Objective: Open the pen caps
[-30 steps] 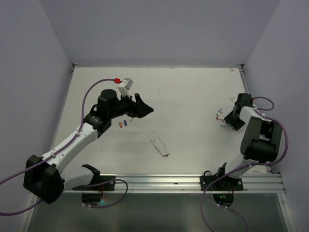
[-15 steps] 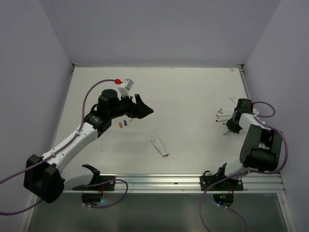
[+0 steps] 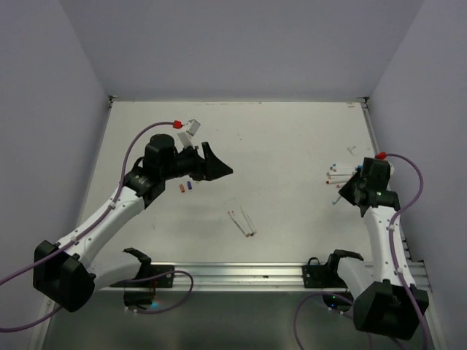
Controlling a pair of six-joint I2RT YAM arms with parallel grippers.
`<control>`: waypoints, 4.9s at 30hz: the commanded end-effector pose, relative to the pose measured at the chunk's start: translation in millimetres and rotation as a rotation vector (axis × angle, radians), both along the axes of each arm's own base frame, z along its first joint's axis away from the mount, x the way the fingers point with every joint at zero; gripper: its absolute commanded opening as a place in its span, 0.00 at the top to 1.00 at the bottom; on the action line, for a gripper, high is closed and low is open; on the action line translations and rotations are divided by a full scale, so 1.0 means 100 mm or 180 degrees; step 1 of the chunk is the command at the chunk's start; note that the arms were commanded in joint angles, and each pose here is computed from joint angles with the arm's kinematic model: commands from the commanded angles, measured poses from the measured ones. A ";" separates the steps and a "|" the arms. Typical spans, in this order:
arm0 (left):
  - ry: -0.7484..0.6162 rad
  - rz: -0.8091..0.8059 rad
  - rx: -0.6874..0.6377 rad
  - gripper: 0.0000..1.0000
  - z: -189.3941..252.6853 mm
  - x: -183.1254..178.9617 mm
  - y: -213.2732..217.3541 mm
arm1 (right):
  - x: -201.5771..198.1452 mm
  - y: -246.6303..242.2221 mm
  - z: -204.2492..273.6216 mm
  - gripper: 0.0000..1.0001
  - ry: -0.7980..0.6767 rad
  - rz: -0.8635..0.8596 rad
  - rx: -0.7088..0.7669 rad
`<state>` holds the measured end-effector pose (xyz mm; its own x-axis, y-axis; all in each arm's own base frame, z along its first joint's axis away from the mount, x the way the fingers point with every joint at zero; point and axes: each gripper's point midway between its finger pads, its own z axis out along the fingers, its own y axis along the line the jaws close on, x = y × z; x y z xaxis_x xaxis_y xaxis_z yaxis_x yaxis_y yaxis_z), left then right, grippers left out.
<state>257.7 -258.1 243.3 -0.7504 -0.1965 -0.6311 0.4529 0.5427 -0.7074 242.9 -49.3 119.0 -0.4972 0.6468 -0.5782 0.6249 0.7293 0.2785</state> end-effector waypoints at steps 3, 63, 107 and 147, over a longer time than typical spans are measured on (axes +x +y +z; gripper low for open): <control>0.0205 -0.0263 -0.0428 0.23 0.17 -0.31 -0.08 | 0.13 0.95 0.31 1.00 -0.0119 0.1315 0.0218; 0.0186 -0.0148 -0.0820 0.30 -0.34 -0.10 -0.14 | -0.34 3.66 0.77 1.00 -0.1154 0.4682 0.0947; 0.0347 -0.0260 -0.1080 1.00 -0.17 -0.20 -0.29 | -0.24 3.86 0.72 1.00 -0.1127 0.4729 0.1119; 0.0704 0.0799 0.1036 1.00 -1.53 0.54 0.16 | -0.24 3.10 -0.87 0.99 0.0174 0.3900 -0.0777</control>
<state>301.2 -241.8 89.4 -0.8522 -0.2270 -0.4715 0.1008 0.8130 -0.5735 216.6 244.2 33.2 -0.7226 -0.4212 -0.5481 -0.4926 0.8700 -0.0190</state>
